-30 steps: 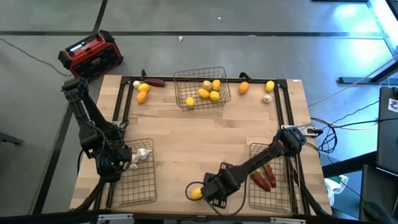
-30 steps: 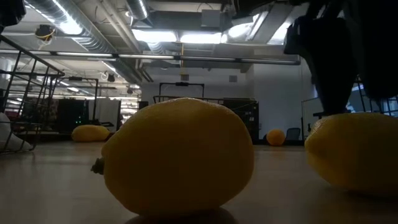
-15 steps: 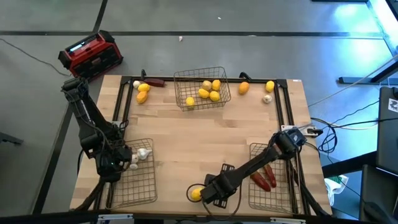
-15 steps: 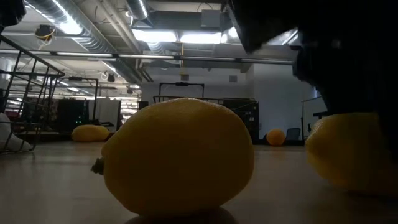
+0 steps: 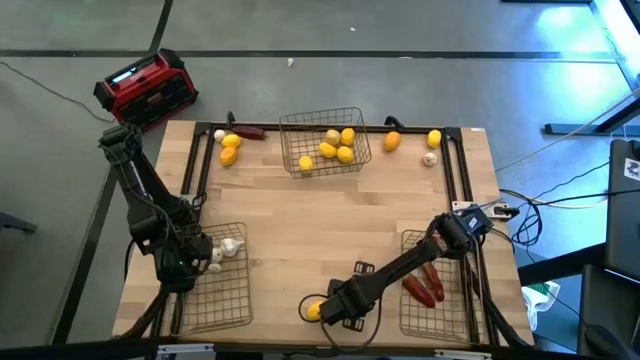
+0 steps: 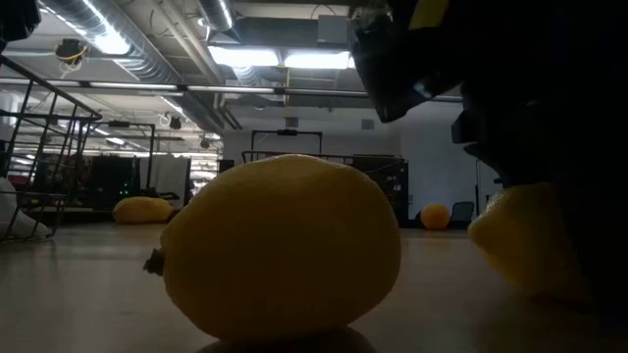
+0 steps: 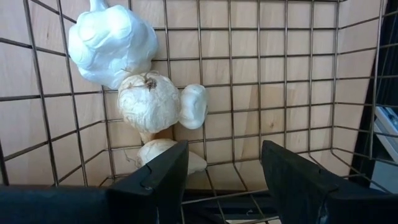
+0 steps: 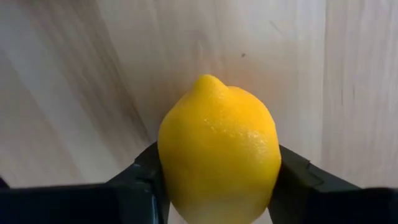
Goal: Sort produce into baskets
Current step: Put the lemon into the top wire basket, then adjust the top wire basket, then put the lemon into the top wire basket
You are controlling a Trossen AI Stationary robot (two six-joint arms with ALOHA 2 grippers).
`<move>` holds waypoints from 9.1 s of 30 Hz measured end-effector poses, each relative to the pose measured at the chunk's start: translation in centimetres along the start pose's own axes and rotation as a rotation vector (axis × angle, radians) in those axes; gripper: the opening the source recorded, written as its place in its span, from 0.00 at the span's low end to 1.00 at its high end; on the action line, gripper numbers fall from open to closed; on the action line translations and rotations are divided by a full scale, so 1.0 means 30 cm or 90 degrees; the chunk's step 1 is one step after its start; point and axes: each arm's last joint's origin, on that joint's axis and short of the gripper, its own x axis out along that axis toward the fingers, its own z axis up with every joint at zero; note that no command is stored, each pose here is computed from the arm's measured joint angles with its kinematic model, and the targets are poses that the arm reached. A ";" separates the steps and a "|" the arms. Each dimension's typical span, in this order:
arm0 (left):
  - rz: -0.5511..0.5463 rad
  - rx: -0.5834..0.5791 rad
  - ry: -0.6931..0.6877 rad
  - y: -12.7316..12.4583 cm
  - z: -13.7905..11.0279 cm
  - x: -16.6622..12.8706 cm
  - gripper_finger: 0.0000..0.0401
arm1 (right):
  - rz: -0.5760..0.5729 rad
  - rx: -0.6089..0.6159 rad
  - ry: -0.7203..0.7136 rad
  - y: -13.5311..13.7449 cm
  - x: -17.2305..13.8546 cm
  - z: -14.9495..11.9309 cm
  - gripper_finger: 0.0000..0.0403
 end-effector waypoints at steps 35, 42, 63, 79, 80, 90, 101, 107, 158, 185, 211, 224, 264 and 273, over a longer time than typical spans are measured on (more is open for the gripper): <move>0.025 0.111 -0.329 0.020 0.078 -0.138 0.49 | -0.251 0.061 -0.224 -0.473 -0.395 0.119 0.46; 0.146 0.061 -0.512 0.043 0.113 -0.157 0.49 | -0.294 0.107 -0.268 -0.632 -0.482 0.142 0.47; 0.221 0.068 -0.547 -0.021 0.147 -0.077 0.49 | -0.191 0.338 -0.389 -1.145 -0.485 0.342 0.47; 0.280 0.106 -0.553 -0.043 0.156 -0.034 0.49 | -0.115 0.420 -0.309 -1.317 -0.263 0.441 0.47; 0.280 0.106 -0.553 -0.043 0.156 -0.034 0.49 | -0.111 0.422 -0.311 -1.324 -0.256 0.445 0.47; 0.281 0.106 -0.553 -0.043 0.156 -0.033 0.49 | -0.120 0.401 -0.309 -1.326 -0.221 0.466 0.59; 0.281 0.107 -0.553 -0.043 0.156 -0.033 0.49 | -0.118 0.397 -0.309 -1.326 -0.221 0.466 0.71; 0.281 0.107 -0.553 -0.043 0.156 -0.033 0.49 | -0.117 0.387 -0.318 -1.323 -0.261 0.452 0.71; 0.284 0.107 -0.556 -0.043 0.157 -0.033 0.49 | -0.079 0.113 -0.421 -0.978 -0.258 0.548 0.71; 0.287 0.118 -0.554 -0.043 0.157 -0.033 0.49 | 0.018 0.025 -0.423 -0.599 -0.306 0.475 0.71; 0.258 0.100 -0.537 -0.057 0.158 -0.019 0.49 | 0.084 -0.150 -0.276 -0.067 -0.280 0.113 0.71; 0.258 0.099 -0.536 -0.057 0.158 -0.019 0.49 | 0.083 -0.238 -0.317 0.090 -0.202 0.046 0.71; 0.264 0.109 -0.537 -0.057 0.159 -0.019 0.49 | 0.095 -0.244 -0.312 0.118 -0.072 0.115 0.71; 0.263 0.107 -0.537 -0.057 0.159 -0.019 0.49 | 0.134 -0.229 -0.351 0.140 -0.146 0.129 0.71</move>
